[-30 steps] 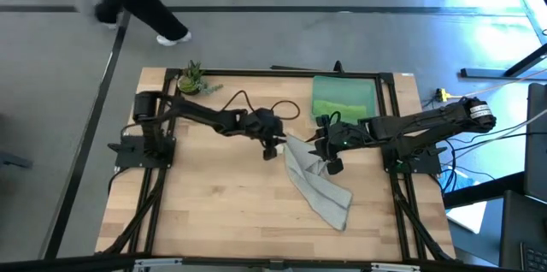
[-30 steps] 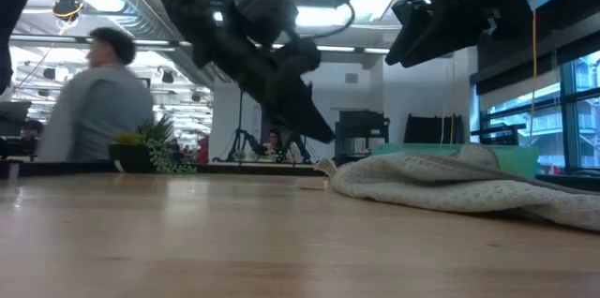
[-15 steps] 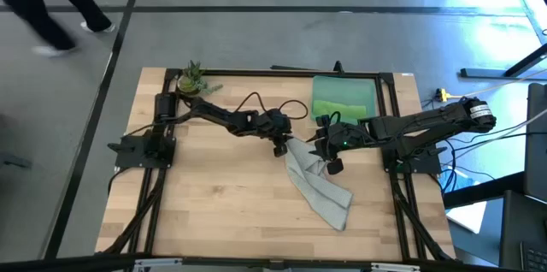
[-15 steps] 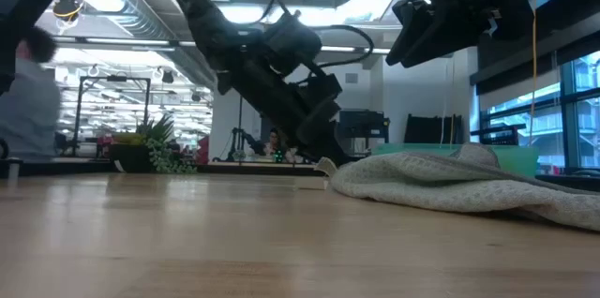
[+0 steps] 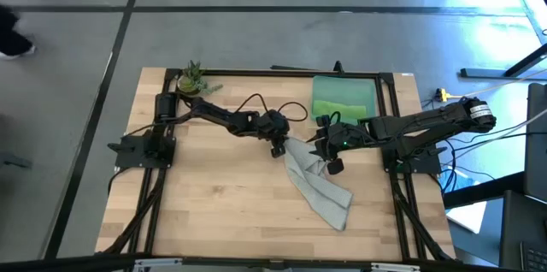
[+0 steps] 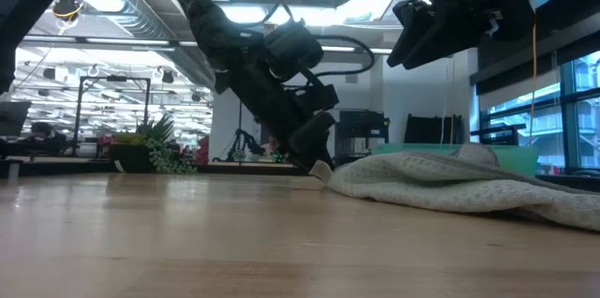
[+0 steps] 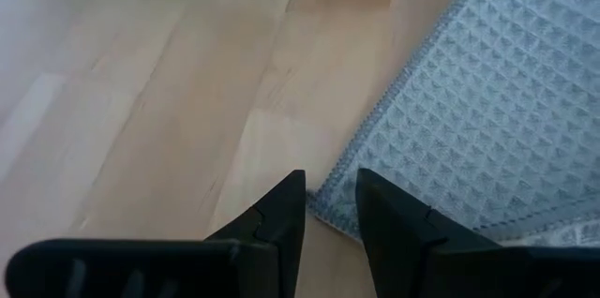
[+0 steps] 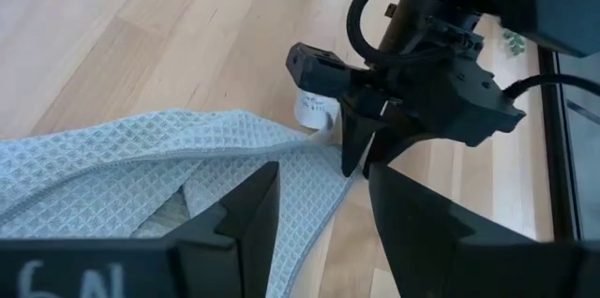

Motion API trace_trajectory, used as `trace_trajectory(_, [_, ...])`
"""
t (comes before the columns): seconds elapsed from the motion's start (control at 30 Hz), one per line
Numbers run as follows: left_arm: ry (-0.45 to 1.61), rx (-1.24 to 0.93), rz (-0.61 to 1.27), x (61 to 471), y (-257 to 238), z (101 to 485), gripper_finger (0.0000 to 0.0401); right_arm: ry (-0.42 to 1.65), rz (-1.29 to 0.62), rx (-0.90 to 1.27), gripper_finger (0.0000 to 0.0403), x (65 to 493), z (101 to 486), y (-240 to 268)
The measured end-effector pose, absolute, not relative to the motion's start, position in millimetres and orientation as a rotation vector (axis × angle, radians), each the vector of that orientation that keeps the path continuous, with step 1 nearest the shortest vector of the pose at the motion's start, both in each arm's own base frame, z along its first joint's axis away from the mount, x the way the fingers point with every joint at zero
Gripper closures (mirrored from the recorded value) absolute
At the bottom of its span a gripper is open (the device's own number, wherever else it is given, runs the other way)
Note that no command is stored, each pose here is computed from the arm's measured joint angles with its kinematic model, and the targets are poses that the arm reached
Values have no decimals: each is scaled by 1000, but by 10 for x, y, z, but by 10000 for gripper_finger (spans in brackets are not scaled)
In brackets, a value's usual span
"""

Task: Roll microfiber towels into tight, uniform cylinder then place into a basket
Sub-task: Fold the gray kitchen towel

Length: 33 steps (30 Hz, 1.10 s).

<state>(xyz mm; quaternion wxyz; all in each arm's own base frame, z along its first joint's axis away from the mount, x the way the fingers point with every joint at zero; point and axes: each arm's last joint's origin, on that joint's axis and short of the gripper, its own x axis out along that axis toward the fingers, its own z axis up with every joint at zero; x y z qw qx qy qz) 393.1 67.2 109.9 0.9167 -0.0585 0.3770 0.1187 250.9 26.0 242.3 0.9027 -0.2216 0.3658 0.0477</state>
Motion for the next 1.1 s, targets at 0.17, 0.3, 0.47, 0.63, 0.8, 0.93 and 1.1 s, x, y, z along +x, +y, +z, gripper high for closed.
trace_trajectory(0.17, [793,-134,248,3919,662,1094,307,757,99,-459,234,2509,2423,260])
trace_trajectory(0.3, [837,-104,235,3893,659,1087,307,766,100,-459,234,2502,2417,260])
trace_trajectory(0.47, [880,-102,236,3863,654,1069,335,782,103,-461,234,2492,2406,257])
trace_trajectory(0.63, [906,-93,232,3843,650,1051,393,783,85,-419,234,2492,2406,256])
trace_trajectory(0.8, [901,-91,231,3841,649,1068,397,783,68,-359,234,2492,2406,258])
trace_trajectory(0.93, [910,-86,227,3800,643,1158,399,773,67,-357,234,2499,2413,259])
trace_trajectory(1.1, [932,-54,225,3714,624,1338,400,762,67,-357,234,2506,2422,261])
